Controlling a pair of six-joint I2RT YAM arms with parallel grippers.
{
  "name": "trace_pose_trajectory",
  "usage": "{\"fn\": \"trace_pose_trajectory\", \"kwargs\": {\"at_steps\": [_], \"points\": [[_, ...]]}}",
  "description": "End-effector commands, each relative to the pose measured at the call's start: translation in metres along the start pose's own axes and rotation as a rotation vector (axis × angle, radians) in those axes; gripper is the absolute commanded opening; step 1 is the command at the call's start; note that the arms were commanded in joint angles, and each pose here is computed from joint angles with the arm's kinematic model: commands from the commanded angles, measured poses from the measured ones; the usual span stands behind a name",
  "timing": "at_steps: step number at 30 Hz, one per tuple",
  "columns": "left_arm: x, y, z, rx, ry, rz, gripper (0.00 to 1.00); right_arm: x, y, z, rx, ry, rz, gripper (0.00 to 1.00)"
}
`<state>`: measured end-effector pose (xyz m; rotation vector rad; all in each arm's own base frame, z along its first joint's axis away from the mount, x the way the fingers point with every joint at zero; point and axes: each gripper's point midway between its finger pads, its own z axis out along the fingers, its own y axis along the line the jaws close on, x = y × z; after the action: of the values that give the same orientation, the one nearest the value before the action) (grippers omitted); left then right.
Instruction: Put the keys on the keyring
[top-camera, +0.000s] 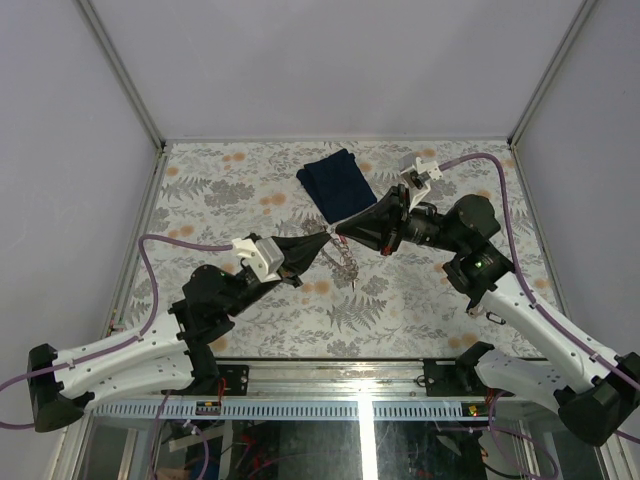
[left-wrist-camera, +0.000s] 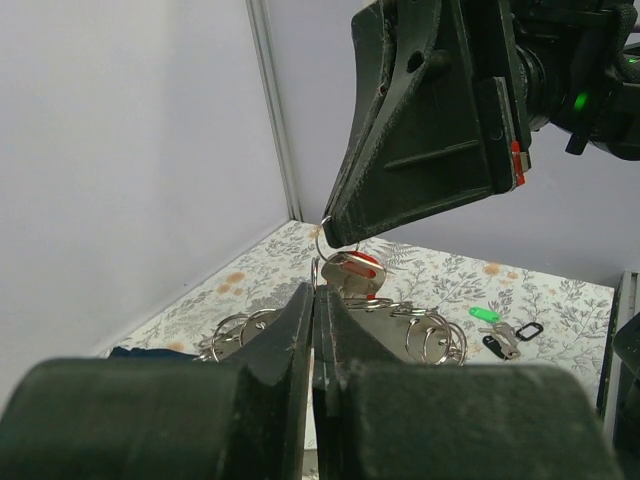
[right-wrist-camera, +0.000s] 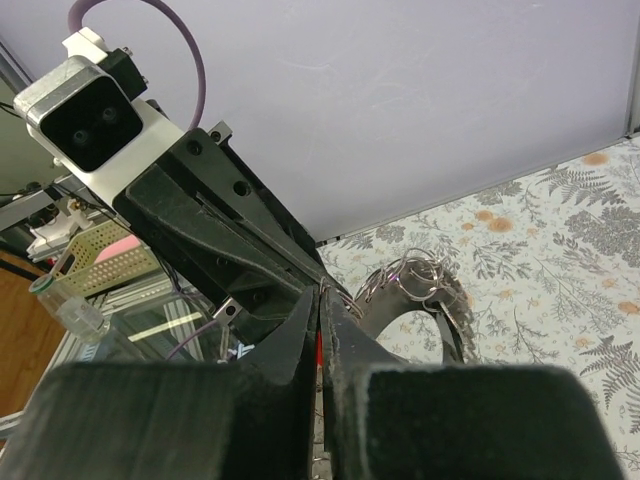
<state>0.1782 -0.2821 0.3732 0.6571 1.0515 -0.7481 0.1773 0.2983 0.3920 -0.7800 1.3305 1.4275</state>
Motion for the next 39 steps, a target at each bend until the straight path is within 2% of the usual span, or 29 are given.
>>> {"fn": "trace_pose_trajectory", "kwargs": {"at_steps": [1,26,39], "points": [[-0.044,0.011,0.005,-0.048,-0.142,-0.022,0.00,-0.025,0.021,0.004,-0.073,-0.041,-0.044,0.00],[-0.048,0.009,0.004,-0.031,-0.148,-0.011,0.00,-0.024,-0.005,0.001,0.085,-0.051,-0.017,0.00],[-0.048,0.004,0.005,-0.003,-0.156,0.003,0.00,-0.016,-0.010,0.004,0.109,0.003,0.040,0.00]]}}
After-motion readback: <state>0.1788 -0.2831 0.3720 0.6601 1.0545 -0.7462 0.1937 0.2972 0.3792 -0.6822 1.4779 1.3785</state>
